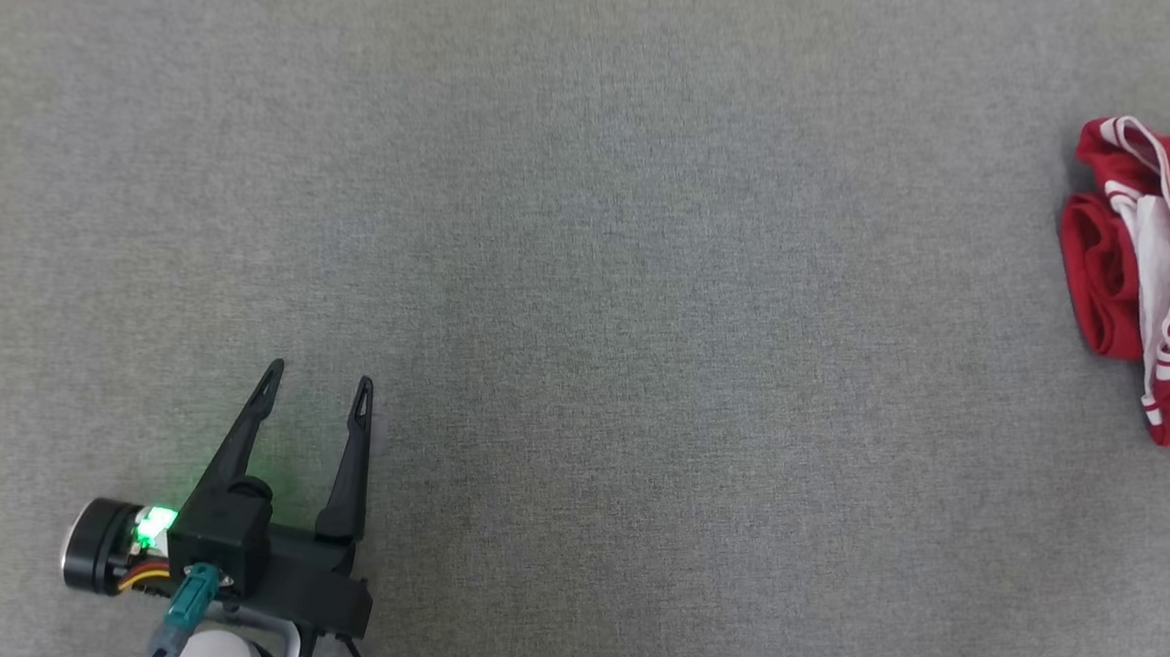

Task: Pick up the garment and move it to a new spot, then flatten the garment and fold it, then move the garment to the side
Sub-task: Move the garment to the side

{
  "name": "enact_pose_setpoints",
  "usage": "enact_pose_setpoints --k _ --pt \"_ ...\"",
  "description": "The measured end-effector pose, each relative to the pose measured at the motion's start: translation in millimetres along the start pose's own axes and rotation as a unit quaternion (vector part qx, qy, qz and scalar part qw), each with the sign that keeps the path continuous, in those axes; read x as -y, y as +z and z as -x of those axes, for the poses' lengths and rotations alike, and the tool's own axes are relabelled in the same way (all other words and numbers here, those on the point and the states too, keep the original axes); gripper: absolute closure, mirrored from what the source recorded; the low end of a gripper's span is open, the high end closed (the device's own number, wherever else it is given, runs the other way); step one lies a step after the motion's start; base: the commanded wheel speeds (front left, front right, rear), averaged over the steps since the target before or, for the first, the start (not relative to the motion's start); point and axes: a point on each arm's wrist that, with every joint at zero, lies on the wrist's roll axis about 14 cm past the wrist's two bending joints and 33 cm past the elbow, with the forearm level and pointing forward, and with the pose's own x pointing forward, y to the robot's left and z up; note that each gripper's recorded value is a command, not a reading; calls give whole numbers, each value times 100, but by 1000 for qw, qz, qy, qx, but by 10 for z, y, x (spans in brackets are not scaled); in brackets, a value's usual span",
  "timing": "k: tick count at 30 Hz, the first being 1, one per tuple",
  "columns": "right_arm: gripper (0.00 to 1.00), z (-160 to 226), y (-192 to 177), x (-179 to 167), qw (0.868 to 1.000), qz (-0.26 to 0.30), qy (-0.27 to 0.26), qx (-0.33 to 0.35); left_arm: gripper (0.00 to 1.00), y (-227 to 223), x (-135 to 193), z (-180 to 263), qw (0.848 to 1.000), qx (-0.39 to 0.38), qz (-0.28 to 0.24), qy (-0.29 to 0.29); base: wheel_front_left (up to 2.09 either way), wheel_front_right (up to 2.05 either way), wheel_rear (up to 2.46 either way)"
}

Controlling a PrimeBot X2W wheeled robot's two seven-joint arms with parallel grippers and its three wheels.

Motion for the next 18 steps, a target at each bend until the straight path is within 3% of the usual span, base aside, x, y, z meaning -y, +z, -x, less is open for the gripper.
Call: enact_pose_setpoints --k 13,18 --pt "0 735 245 -955 987 -88 118 63 0 146 -145 428 998 4 9 54 0 0 0" --pt "0 1080 341 -1146 977 -148 134 80 0 215 -224 604 997 10 10 77 0 0 0"
